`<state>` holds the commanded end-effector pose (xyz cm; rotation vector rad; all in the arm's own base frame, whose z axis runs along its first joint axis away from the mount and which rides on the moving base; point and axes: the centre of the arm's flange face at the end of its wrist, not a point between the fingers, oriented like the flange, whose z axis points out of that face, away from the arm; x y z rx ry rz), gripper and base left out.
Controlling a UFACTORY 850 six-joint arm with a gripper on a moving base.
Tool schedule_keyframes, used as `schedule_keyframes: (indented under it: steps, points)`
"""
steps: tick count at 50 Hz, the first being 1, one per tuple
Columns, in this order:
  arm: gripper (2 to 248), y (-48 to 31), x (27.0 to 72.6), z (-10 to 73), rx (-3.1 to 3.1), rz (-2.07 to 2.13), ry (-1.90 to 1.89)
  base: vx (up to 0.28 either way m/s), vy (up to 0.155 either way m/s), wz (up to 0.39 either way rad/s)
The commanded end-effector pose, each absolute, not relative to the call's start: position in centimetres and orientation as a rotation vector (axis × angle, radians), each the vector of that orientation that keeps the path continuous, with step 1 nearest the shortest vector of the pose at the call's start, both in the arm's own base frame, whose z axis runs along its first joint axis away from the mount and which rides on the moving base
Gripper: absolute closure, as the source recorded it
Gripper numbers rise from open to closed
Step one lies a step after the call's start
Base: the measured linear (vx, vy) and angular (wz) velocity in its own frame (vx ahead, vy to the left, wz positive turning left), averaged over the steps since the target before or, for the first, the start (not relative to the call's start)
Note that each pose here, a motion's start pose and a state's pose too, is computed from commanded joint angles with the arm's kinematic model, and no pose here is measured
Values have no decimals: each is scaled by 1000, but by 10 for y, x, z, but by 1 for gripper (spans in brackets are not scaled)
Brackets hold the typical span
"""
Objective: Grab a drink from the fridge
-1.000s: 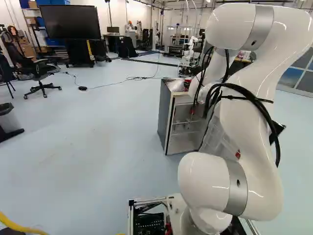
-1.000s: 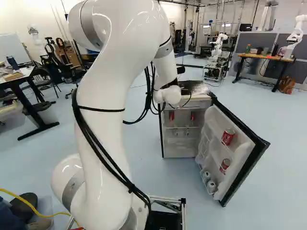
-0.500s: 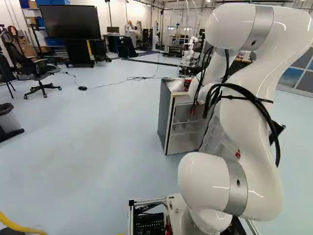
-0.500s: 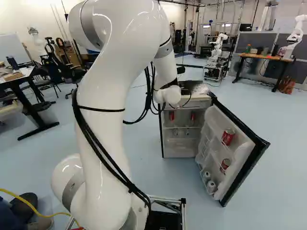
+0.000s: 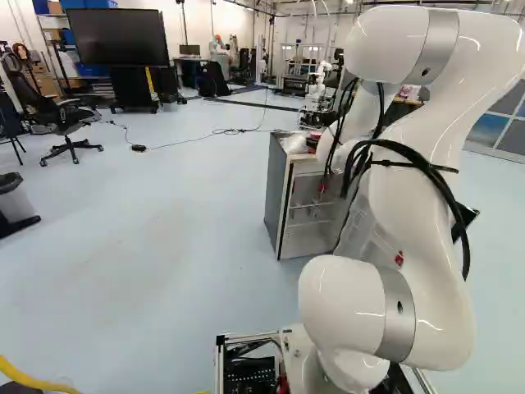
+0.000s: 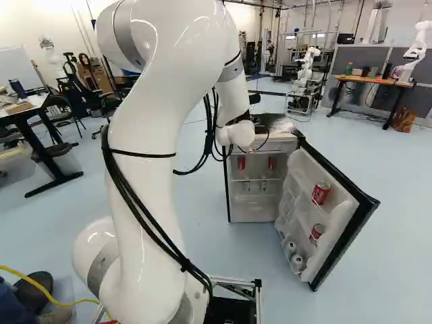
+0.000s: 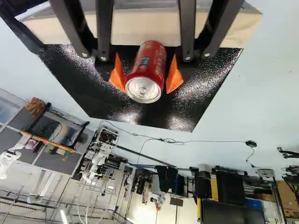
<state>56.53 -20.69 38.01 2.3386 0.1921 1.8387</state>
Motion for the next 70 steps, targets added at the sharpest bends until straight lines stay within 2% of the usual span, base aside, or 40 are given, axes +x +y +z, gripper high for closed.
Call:
schedule_keyframes:
  steps: [1, 5, 6, 11, 12, 16, 17, 49, 70]
  points:
    - [98, -207, 565, 380, 2339, 1839, 192, 0, 0, 0]
    - [98, -207, 565, 380, 2339, 1839, 192, 0, 0, 0]
    - [63, -207, 565, 380, 2339, 1839, 192, 0, 0, 0]
    - [63, -207, 565, 380, 2339, 1839, 192, 0, 0, 0]
    - [27, -207, 565, 380, 2339, 1839, 192, 0, 0, 0]
    - [27, -207, 565, 380, 2339, 1838, 192, 0, 0, 0]
    - [3, -207, 564, 380, 2339, 1838, 191, 0, 0, 0]
    - [3, -206, 504, 418, 2298, 1837, 146, 0, 0, 0]
    - [3, -234, 482, 440, 2245, 1817, 78, 0, 0, 0]
